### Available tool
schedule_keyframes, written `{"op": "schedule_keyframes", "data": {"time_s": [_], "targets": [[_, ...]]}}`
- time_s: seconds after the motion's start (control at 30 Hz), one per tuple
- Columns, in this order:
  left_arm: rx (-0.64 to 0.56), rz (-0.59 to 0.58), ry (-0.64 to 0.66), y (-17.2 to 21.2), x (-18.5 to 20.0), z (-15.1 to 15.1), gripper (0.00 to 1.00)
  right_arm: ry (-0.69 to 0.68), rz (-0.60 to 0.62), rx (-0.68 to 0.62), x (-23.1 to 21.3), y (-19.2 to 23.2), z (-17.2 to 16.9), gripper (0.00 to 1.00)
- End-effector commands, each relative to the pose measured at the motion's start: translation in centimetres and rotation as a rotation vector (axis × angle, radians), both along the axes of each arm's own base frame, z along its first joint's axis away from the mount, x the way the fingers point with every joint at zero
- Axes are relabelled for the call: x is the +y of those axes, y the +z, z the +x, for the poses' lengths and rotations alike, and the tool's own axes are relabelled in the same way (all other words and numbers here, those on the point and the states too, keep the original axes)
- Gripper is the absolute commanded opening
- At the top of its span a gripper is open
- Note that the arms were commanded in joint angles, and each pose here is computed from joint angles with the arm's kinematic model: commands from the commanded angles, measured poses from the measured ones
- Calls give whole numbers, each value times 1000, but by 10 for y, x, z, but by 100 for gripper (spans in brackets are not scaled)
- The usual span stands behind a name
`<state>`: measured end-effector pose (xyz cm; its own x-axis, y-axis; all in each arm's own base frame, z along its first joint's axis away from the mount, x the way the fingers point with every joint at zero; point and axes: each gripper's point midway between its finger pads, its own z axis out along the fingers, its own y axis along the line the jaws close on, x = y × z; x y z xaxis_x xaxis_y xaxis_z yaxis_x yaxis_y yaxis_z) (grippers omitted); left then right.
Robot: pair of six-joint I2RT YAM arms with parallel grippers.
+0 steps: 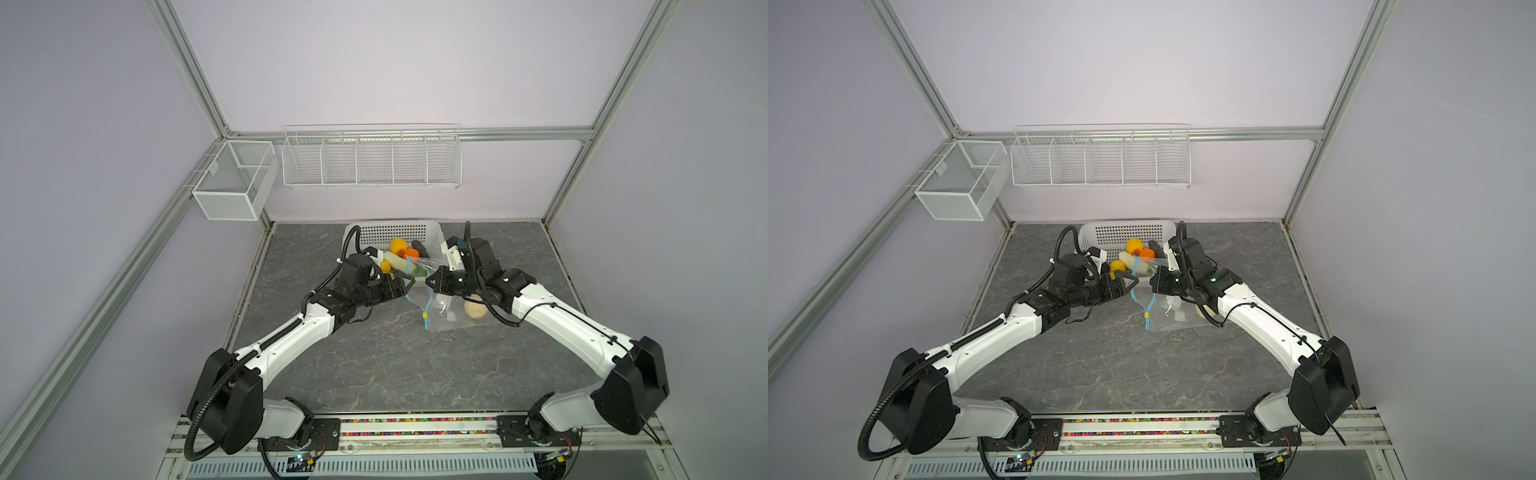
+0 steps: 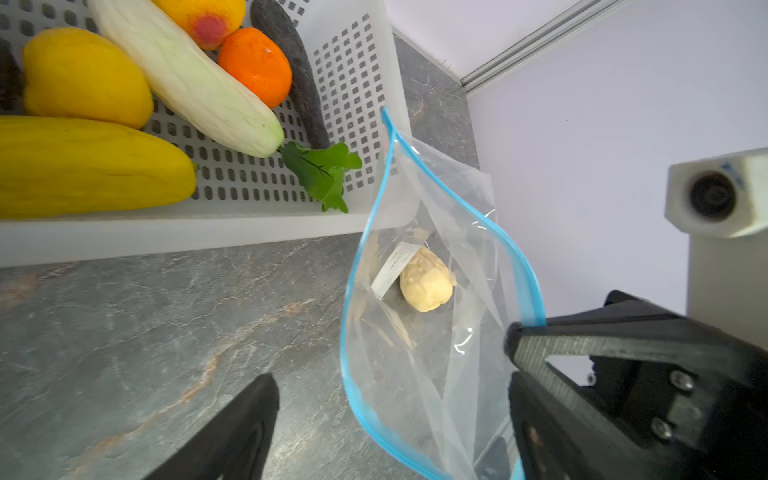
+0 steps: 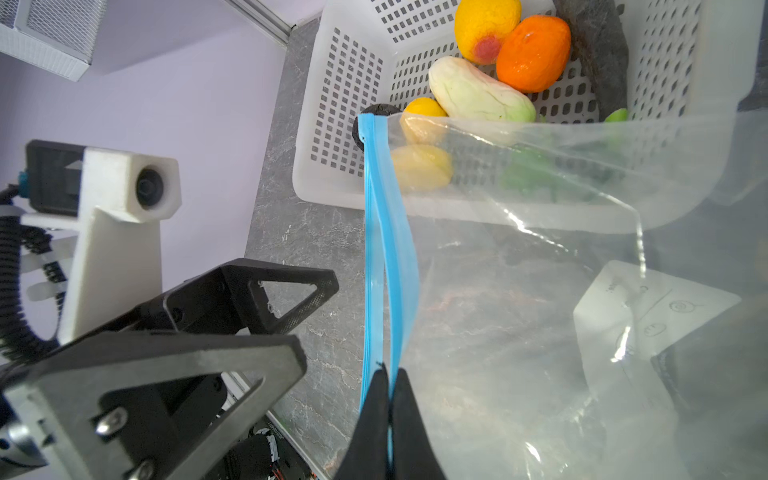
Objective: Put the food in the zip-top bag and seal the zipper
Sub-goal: 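Move the open left gripper out of the bag over the basket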
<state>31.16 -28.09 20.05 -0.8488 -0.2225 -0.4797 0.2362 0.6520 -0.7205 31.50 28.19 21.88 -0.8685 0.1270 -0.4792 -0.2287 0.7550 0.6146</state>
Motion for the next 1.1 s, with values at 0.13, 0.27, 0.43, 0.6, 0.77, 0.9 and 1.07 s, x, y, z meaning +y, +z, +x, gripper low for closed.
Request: {"op": "schedule_keyframes", "data": {"time_s": [0.13, 0.27, 0.43, 0.6, 0.77, 0.9, 1.07], "targets": [[-23, 208, 32, 5, 27, 32, 87, -14, -13, -5, -10, -4, -4, 6], [-10, 358, 56, 1, 37, 59, 87, -8, -24, -3, -10, -10, -4, 6], [30, 474, 99, -11, 51, 92, 87, -4, -41, -17, -12, -13, -3, 6], [91, 554, 113, -31, 55, 118, 87, 9, -50, -18, -10, -18, 0, 6], [130, 608, 133, -51, 58, 136, 87, 22, -44, -3, -7, -26, 3, 6], [161, 603, 136, -64, 62, 148, 86, 36, -38, 8, -4, -28, 7, 6], [180, 568, 116, -74, 54, 155, 82, 39, -39, 23, -3, -35, 12, 6]]}}
